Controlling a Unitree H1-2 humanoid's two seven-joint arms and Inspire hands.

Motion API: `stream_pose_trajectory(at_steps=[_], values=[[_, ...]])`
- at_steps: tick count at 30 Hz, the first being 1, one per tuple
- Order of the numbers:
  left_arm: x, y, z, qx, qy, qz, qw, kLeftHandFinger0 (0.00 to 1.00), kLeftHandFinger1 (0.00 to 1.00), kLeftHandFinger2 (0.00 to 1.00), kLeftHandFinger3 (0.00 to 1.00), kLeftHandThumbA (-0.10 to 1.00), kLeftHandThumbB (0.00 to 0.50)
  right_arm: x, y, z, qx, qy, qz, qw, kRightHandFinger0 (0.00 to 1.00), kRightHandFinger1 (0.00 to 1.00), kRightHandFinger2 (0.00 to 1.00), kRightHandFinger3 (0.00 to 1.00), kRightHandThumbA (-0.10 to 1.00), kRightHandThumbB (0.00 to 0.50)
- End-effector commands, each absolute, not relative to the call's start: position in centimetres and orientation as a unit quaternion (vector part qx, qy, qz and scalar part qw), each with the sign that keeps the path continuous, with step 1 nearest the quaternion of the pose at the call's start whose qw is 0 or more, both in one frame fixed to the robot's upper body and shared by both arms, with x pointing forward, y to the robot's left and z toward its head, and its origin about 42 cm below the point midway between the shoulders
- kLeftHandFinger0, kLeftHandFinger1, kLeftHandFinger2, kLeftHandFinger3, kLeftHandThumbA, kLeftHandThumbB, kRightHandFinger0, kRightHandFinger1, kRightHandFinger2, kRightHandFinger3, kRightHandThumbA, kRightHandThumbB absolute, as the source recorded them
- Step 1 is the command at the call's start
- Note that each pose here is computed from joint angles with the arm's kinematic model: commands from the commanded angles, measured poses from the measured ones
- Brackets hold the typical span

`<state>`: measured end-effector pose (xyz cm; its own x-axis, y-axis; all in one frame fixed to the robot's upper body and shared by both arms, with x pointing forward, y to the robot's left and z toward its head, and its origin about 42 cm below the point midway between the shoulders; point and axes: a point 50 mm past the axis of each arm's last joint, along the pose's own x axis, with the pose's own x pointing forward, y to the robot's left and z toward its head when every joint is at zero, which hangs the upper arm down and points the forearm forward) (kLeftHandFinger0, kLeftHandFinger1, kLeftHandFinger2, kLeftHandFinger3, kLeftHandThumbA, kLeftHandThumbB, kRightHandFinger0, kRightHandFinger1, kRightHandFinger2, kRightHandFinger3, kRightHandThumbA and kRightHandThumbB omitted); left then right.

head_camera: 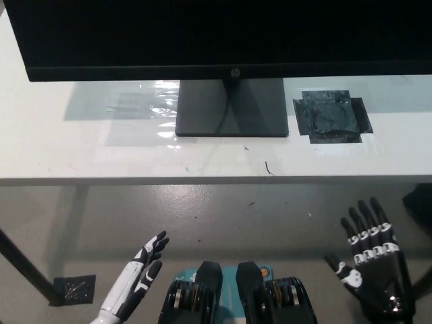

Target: The monitor is being placed at the center of the desk and the robot uses its right hand to grab on the right side of the monitor and tilt the angle of the montior sideways.

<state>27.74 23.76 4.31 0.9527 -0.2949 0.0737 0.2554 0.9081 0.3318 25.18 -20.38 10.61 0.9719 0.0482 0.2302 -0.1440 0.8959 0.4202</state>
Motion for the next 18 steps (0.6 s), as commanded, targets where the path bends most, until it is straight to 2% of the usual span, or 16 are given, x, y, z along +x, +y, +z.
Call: stream_pose_trajectory(at_steps=[1,3,13,18], values=[[28.2,24.2,5.6,0.170,-0.099,-0.139,0.971,1.00,1.00,1.00,1.00,1.00,0.304,26.2,-17.4,11.5,-0.143,-0.236,0.066,0.959,1.00,1.00,1.00,1.00,1.00,0.340],[28.4,24.2,5.6,0.168,-0.099,-0.137,0.971,1.00,1.00,1.00,1.00,1.00,0.318,26.9,-17.6,10.7,-0.144,-0.224,0.066,0.962,1.00,1.00,1.00,1.00,1.00,0.342],[28.3,24.2,5.9,0.167,-0.104,-0.137,0.971,1.00,1.00,1.00,1.00,1.00,0.301,28.5,-17.6,8.2,-0.154,-0.194,0.049,0.968,1.00,1.00,1.00,1.00,1.00,0.328],[28.4,24.3,5.8,0.166,-0.102,-0.139,0.971,1.00,1.00,1.00,1.00,1.00,0.299,29.0,-17.6,7.6,-0.159,-0.189,0.046,0.968,1.00,1.00,1.00,1.00,1.00,0.354]])
